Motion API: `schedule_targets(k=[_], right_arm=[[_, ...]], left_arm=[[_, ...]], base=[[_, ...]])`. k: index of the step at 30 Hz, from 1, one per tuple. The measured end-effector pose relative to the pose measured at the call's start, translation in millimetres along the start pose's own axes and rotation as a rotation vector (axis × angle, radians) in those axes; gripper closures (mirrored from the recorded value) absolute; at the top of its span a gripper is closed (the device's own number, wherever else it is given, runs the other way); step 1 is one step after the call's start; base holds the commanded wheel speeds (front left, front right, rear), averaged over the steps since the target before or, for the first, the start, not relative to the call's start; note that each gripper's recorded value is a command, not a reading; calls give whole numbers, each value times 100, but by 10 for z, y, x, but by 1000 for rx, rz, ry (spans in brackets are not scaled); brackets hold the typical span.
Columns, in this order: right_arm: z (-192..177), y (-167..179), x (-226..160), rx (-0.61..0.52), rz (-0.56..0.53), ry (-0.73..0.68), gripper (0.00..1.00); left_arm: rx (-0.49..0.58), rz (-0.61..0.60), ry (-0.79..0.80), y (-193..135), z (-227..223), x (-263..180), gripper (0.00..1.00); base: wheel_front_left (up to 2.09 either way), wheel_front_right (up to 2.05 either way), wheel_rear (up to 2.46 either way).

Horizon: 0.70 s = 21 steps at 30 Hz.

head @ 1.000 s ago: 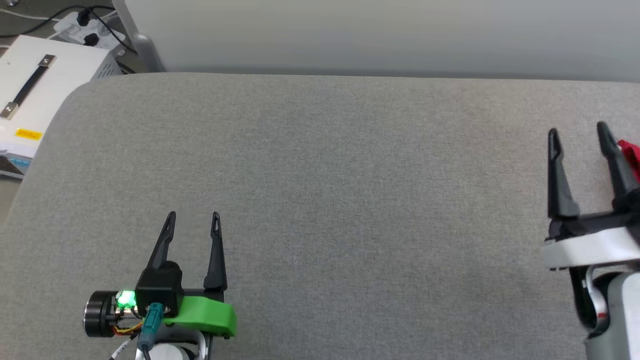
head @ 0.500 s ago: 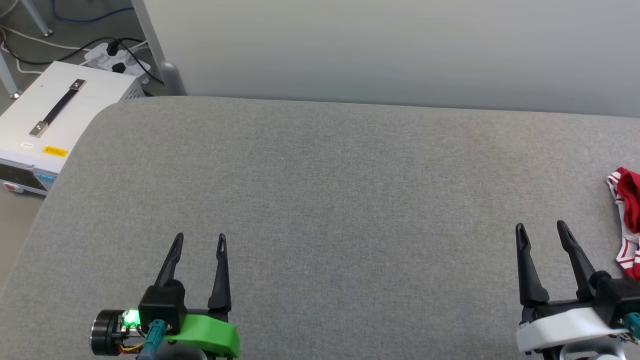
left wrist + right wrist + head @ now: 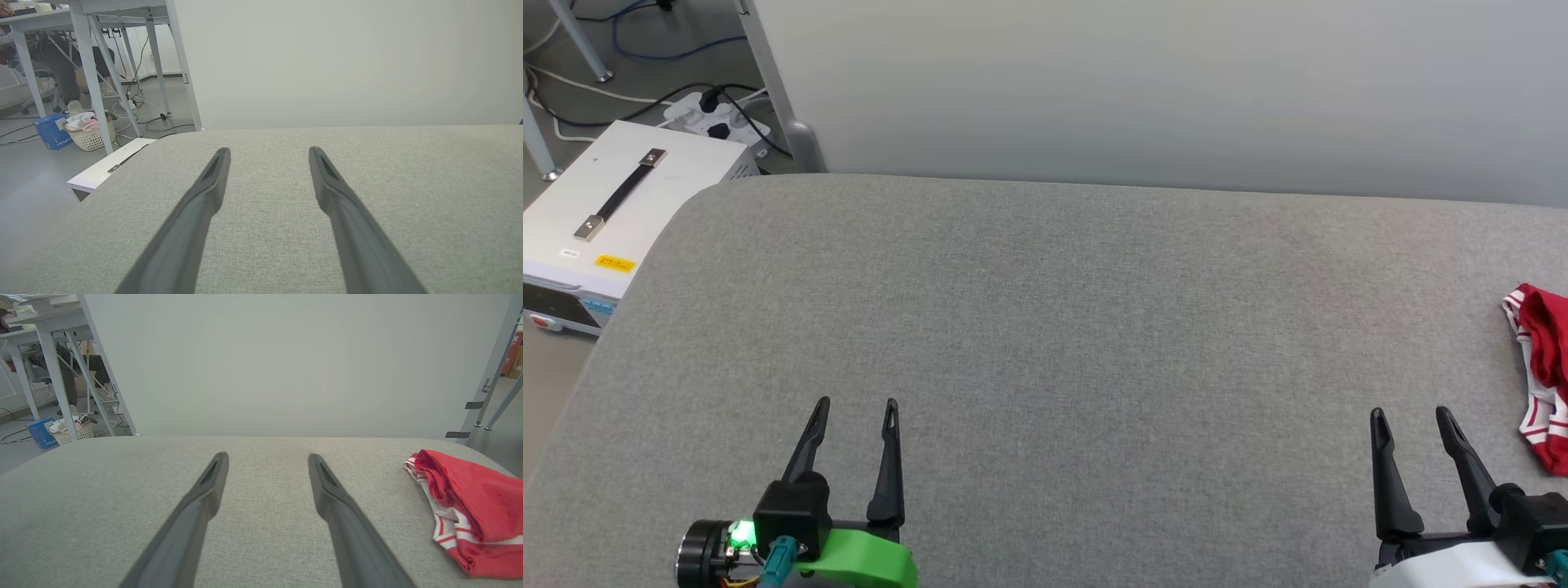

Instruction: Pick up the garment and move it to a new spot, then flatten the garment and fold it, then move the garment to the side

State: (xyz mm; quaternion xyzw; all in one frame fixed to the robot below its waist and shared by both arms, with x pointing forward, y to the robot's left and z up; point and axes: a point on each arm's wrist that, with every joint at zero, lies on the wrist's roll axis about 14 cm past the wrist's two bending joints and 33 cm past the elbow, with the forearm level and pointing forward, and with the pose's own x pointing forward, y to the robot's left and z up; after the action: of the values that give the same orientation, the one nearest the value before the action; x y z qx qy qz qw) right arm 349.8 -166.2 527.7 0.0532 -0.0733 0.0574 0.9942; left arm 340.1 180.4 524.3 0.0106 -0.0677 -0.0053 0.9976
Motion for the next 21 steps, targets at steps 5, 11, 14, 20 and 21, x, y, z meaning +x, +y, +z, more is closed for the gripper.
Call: schedule_targets(k=[5,11,14,20,21], right_arm=[[-21,4,-17,2,-1,7,0],[-26,1,-19,3,-2,10,100],[-30,-2,-22,2,-3,13,100],[-43,-6,-27,-1,-4,23,100],[-44,-6,-28,-1,-5,24,100]], left_arm=[[-3,-2,1,-12,-4,4,0],[-6,-9,3,-29,-9,9,100],[-5,-10,5,-32,-11,11,100],[-5,-12,17,-37,-27,18,100],[-5,-13,20,-38,-32,20,100]], base=[[0,0,0],[0,0,0],[0,0,0],[0,0,0],[0,0,0]])
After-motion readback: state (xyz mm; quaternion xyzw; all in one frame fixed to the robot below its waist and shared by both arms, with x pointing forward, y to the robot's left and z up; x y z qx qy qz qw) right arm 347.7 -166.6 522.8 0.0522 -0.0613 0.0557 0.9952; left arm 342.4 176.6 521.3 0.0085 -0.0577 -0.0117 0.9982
